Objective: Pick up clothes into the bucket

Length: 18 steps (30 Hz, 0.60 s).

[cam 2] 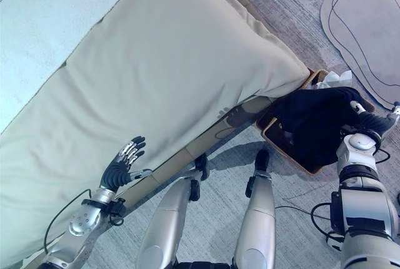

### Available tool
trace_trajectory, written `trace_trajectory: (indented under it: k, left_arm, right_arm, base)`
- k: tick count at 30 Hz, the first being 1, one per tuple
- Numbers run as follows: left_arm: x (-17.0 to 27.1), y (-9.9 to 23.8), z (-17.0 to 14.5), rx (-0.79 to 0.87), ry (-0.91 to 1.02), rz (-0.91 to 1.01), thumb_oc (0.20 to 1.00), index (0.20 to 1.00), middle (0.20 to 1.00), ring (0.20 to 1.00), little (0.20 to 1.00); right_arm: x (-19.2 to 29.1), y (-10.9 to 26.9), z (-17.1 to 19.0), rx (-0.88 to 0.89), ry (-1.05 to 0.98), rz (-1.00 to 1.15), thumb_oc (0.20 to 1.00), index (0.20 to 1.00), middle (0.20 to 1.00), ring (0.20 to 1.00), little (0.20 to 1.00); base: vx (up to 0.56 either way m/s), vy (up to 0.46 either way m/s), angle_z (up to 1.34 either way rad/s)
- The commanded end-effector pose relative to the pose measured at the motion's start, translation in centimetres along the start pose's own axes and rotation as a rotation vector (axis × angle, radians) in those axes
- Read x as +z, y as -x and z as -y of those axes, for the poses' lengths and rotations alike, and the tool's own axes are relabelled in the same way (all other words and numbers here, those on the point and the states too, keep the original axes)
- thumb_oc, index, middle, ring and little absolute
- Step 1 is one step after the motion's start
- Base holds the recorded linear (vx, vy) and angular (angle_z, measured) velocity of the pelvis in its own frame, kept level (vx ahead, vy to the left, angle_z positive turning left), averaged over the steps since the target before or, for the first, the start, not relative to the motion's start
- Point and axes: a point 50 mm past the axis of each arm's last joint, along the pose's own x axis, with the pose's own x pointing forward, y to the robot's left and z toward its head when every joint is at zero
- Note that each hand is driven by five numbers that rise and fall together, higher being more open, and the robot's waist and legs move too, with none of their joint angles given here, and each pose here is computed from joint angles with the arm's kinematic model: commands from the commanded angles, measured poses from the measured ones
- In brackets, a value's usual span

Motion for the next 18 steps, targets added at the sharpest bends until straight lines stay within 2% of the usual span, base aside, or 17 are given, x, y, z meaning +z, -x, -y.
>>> trace_trajectory:
  k: [1, 8, 9, 10, 13, 14, 15, 17, 18]
  left_arm:
    - [0.0, 0.9, 0.2, 0.007, 0.009, 0.019, 1.0, 1.0, 1.0, 1.0, 1.0]
    - [-0.3, 0.6, 0.1, 0.023, 0.0, 0.005, 1.0, 1.0, 1.0, 1.0, 1.0]
    - [-0.6, 0.5, -0.2, 0.049, -0.004, -0.002, 1.0, 1.0, 1.0, 1.0, 1.0]
    - [-0.6, 0.5, -0.2, 0.049, -0.005, -0.002, 1.0, 1.0, 1.0, 1.0, 1.0]
    - [-1.2, 0.5, -0.6, 0.091, 0.003, -0.021, 1.0, 1.0, 1.0, 1.0, 1.0]
    - [-1.5, 0.6, -0.9, 0.132, 0.019, -0.025, 1.0, 1.0, 1.0, 1.0, 1.0]
    - [-1.5, 0.7, -1.0, 0.132, 0.018, -0.026, 1.0, 1.0, 1.0, 1.0, 1.0]
    - [-2.1, 1.1, -1.4, 0.184, 0.044, -0.038, 1.0, 1.0, 1.0, 1.0, 1.0]
    - [-2.1, 1.1, -1.5, 0.184, 0.043, -0.038, 1.0, 1.0, 1.0, 1.0, 1.0]
  right_arm:
    - [0.1, -0.5, 1.5, -0.046, 0.063, 0.031, 1.0, 1.0, 1.0, 1.0, 1.0]
    - [-2.7, 0.2, 2.3, -0.147, 0.029, -0.086, 1.0, 1.0, 1.0, 1.0, 1.0]
    - [-3.5, 1.0, 1.6, -0.161, -0.061, -0.106, 1.0, 1.0, 1.0, 1.0, 1.0]
    - [-3.5, 1.0, 1.6, -0.161, -0.061, -0.107, 1.0, 1.0, 1.0, 1.0, 1.0]
    - [-4.2, 2.7, 0.3, -0.072, -0.092, -0.028, 1.0, 1.0, 1.0, 1.0, 1.0]
    - [-5.1, 4.7, -0.6, 0.048, -0.116, 0.027, 1.0, 1.0, 1.0, 1.0, 1.0]
    - [-5.2, 4.7, -0.6, 0.048, -0.115, 0.026, 1.0, 1.0, 1.0, 1.0, 1.0]
    - [-6.2, 7.7, -1.0, 0.196, -0.183, 0.081, 1.0, 1.0, 1.0, 1.0, 1.0]
    - [-6.2, 7.7, -0.9, 0.196, -0.183, 0.08, 1.0, 1.0, 1.0, 1.0, 1.0]
  base:
    - [0.0, 0.0, 0.0]
    - [0.0, -0.005, 0.0]
    - [0.0, 0.0, 0.0]
    - [0.02, -0.045, 0.01]
    - [0.04, -0.053, -0.02]
    - [0.06, -0.065, -0.01]
    - [0.07, -0.078, 0.01]
    - [0.09, -0.089, -0.01]
    - [0.14, -0.13, -0.04]
